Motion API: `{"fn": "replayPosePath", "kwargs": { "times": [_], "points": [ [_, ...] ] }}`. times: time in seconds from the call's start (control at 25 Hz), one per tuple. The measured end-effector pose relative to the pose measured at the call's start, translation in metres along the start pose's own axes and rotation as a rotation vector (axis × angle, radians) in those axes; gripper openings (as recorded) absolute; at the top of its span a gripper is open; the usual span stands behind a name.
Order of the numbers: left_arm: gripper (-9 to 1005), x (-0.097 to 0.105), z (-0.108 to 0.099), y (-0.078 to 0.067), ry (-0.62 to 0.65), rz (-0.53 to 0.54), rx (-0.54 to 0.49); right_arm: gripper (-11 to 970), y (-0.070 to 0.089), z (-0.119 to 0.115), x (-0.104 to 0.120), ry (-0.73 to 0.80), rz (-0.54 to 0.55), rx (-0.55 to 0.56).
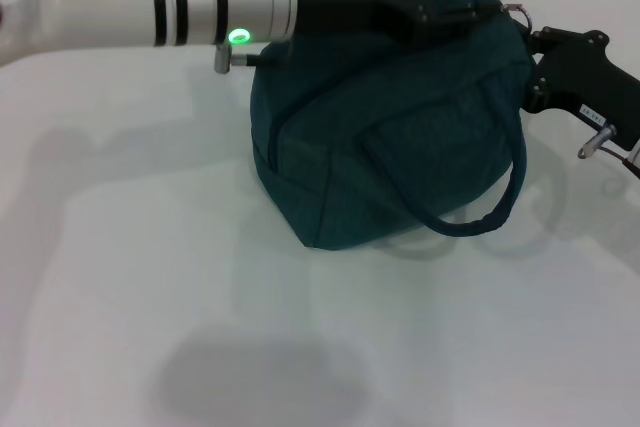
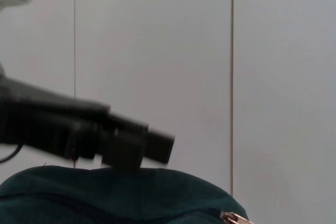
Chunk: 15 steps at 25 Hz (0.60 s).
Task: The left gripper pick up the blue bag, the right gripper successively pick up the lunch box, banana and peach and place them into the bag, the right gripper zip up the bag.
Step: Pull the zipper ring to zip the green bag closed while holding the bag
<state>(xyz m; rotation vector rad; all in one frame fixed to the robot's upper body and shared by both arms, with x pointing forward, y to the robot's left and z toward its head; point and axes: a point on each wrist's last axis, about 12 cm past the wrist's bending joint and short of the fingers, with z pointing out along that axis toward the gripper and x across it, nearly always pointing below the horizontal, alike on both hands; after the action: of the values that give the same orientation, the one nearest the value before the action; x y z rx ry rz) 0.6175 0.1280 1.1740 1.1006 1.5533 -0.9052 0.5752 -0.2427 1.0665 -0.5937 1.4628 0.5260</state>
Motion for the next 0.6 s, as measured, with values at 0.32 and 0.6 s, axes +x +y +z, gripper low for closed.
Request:
{"fn": "replayPosePath", "kwargs": {
  "times": [0.32,0.6],
  "points": [
    [531,-0.014,0.011,0.011,0.068,0.018,-0.076,18,0.002,0.001,0.0,0.003,0.001,-0.014],
    [773,-0.019,0.019,0.019,0.11,0.028,-0.134,18,0.004,0.002,0.0,0.002,0.007,-0.026]
  ]
}}
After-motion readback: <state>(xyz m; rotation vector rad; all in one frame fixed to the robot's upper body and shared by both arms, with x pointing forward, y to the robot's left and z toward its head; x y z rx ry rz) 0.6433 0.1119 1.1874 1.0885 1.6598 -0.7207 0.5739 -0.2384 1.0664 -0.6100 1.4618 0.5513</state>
